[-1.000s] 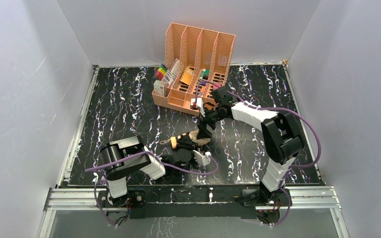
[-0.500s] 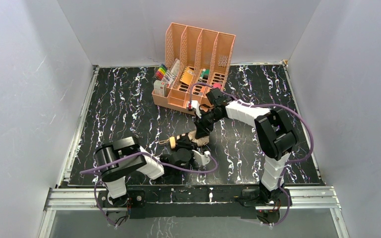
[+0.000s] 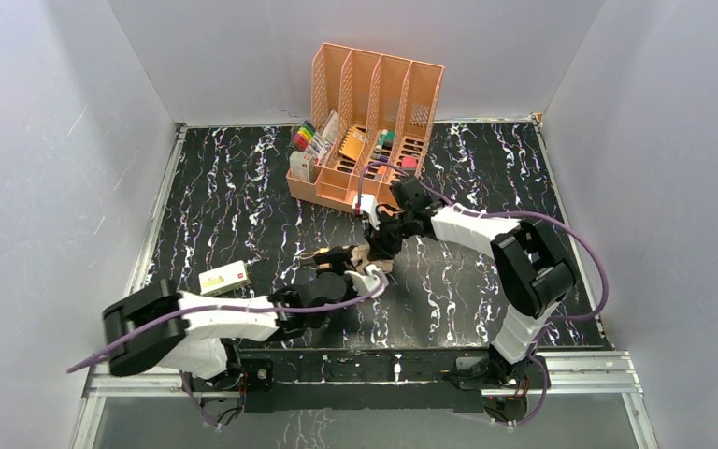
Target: Put away the umbrella
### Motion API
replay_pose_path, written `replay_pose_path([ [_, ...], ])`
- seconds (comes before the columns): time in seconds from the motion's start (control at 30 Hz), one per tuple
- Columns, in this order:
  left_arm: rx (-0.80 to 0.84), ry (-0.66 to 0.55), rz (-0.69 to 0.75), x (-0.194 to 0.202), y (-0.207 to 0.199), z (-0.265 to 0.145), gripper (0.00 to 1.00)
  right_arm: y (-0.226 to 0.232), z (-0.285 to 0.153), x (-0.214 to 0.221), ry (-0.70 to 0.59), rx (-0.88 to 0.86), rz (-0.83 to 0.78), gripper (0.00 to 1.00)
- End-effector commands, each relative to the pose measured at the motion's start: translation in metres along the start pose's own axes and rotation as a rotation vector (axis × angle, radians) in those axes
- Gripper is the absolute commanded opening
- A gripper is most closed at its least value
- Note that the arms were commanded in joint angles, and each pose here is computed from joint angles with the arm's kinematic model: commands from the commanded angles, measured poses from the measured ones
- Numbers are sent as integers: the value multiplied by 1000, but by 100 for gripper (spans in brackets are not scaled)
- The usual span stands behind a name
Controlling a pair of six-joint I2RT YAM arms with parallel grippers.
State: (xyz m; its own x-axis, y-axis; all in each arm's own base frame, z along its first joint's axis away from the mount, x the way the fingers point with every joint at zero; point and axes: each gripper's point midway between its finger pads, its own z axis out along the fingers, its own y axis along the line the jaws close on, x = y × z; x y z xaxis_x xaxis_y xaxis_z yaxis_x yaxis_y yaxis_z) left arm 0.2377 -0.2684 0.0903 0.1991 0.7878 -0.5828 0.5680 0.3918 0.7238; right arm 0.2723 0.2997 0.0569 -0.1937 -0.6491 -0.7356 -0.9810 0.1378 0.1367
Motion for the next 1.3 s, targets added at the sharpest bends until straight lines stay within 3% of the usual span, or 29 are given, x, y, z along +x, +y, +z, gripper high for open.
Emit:
replay_pose_path([
  [0.0,-34,-24,-224,-11,26,-31,72,-17,4,29,90,151,-53,41],
  [0.23,-76,-22,-583,-1,71,-62,76,6,4,36,106,189,-117,41],
  [0.37,-70,-17,-789,16,101,-53,77,30,5,47,112,170,-141,41],
  [0.53,46,-50,-887,11,118,-25,82,48,6,54,121,206,-170,40],
  [0.67,242,-98,-906,-5,113,-3,91,58,5,53,98,263,-212,39],
  [0.9,624,-48,-838,-11,71,16,93,70,0,56,75,320,-279,43],
  [1.27,932,18,-855,-7,20,14,98,77,1,56,69,331,-312,43],
])
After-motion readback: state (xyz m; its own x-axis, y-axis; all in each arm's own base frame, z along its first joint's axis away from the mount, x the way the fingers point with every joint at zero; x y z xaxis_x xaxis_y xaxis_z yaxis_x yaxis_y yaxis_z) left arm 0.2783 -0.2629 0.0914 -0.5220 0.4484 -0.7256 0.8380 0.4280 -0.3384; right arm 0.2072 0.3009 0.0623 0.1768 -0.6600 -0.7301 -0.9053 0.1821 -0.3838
